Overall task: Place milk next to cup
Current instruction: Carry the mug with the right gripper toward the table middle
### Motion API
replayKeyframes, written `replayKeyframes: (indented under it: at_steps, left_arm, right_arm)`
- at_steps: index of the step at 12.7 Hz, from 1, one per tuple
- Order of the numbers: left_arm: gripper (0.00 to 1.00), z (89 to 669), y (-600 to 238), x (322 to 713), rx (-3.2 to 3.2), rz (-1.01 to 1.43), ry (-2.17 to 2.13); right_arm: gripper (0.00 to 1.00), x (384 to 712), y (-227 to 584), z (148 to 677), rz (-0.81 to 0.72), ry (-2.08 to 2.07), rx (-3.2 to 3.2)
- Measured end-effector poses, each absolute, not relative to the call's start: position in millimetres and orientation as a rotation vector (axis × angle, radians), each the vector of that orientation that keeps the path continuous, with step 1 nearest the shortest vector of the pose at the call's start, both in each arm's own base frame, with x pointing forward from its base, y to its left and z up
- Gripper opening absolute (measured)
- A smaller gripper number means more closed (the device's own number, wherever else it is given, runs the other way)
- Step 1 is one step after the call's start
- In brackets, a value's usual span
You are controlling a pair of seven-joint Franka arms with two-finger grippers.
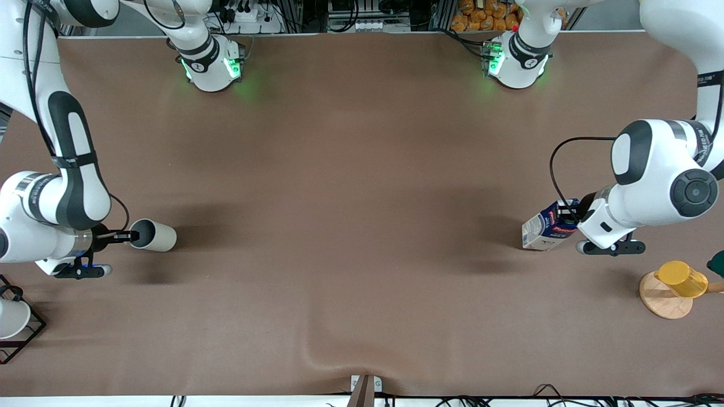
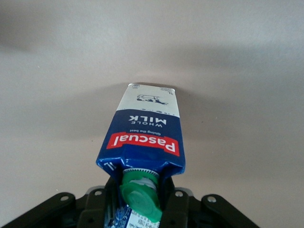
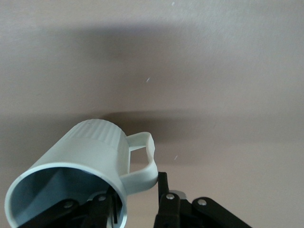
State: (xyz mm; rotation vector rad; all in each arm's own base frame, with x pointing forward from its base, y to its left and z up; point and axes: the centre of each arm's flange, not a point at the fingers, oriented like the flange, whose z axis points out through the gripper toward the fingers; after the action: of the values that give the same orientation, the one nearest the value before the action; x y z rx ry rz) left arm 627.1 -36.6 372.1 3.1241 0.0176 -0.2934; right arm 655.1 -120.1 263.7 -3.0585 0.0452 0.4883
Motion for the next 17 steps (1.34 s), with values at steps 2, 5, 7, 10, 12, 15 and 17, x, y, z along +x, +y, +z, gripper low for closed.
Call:
replayKeyframes:
  at_steps: [2,5,7,10,12,15,17]
  left_arm:
    - [0.37,386.8,-37.4,625.3,3.125,-0.304,0.013]
    - [0.37,424.4,-42.3,619.8,3.127,-0.323,-0.001]
    - [0.37,447.6,-50.3,619.1,3.126,-0.321,-0.023]
    - [0.37,465.9,-66.0,618.7,3.121,-0.313,-0.064]
    - [0.37,472.0,-74.0,618.3,3.12,-0.308,-0.076]
    - [0.37,475.8,-79.9,617.9,3.119,-0.304,-0.073]
    - [0.37,476.5,-81.5,617.6,3.119,-0.304,-0.073]
  right_arm:
    - [0.32,663.2,-89.2,293.8,0.527,0.131,-3.038]
    - [0.32,665.5,-18.6,328.2,0.554,0.33,-3.003]
    - [0.32,662.9,43.2,341.9,0.565,0.477,-2.987]
    - [0.32,649.8,146.4,351.9,0.575,0.685,-2.963]
    - [0.32,638.3,213.5,354.9,0.513,0.802,-2.965]
    - [0.32,619.3,297.1,356.0,0.382,0.937,-2.927]
    - [0.32,602.2,357.0,342.6,0.301,1.014,-2.871]
